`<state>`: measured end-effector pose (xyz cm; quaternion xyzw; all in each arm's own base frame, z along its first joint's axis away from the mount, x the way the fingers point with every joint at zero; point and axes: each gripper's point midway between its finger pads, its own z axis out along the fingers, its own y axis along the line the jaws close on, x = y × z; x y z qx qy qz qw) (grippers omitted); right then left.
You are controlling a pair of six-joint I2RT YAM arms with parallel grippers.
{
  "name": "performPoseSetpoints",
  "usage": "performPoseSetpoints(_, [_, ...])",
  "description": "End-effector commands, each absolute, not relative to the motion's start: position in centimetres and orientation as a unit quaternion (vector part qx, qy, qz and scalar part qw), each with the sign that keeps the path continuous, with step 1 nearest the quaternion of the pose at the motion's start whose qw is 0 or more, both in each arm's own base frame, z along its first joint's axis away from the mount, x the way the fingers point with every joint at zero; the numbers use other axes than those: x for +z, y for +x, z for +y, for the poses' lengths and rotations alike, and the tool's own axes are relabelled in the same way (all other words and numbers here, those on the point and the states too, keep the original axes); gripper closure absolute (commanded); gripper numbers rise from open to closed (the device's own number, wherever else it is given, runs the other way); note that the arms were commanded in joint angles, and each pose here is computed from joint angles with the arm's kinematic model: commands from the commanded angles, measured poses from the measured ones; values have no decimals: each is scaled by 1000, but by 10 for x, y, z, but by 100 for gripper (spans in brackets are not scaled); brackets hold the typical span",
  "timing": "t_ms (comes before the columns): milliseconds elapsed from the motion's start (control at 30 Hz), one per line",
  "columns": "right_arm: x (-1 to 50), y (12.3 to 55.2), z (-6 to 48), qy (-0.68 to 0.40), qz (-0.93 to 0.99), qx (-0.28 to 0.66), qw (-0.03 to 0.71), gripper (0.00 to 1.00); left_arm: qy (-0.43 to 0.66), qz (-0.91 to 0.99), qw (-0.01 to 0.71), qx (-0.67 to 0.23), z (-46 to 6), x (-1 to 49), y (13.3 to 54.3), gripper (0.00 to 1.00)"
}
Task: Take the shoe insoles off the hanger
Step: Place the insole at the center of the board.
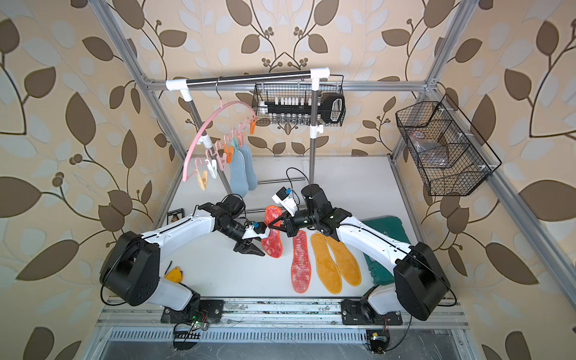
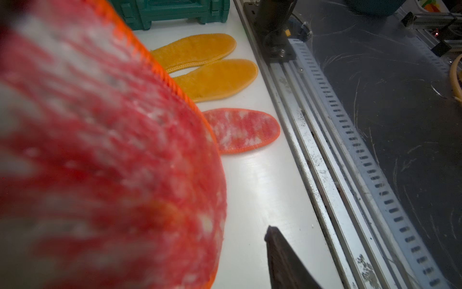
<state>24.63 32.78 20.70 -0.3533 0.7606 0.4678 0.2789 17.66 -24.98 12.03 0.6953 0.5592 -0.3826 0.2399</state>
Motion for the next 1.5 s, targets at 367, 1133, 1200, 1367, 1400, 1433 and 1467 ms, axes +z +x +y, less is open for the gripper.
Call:
performPoseSetpoints(367, [120,242,321,-300,818,456,185,100,663,574,258,-405,-244,136,196,44])
performPoseSetpoints(1133, [21,247,301,-291,881,354,117,93,619,629,264,-391,-222,125,229,44])
performPoseSetpoints(1200, [18,247,299,-293,884,346,116,91,616,632,260,-392,-222,125,230,44])
performPoseSetpoints(1367, [12,250,295,-293,891,328,116,87,615,637,255,-389,-221,122,232,43])
performPoseSetpoints(1400, [11,251,295,-292,892,324,116,86,614,638,255,-389,-220,122,232,44])
performPoseSetpoints(1433, [9,252,295,-292,894,319,117,85,613,639,254,-389,-220,121,232,44])
performPoseSetpoints(1467, [8,253,294,-293,896,313,117,84,613,639,255,-389,-220,121,232,44])
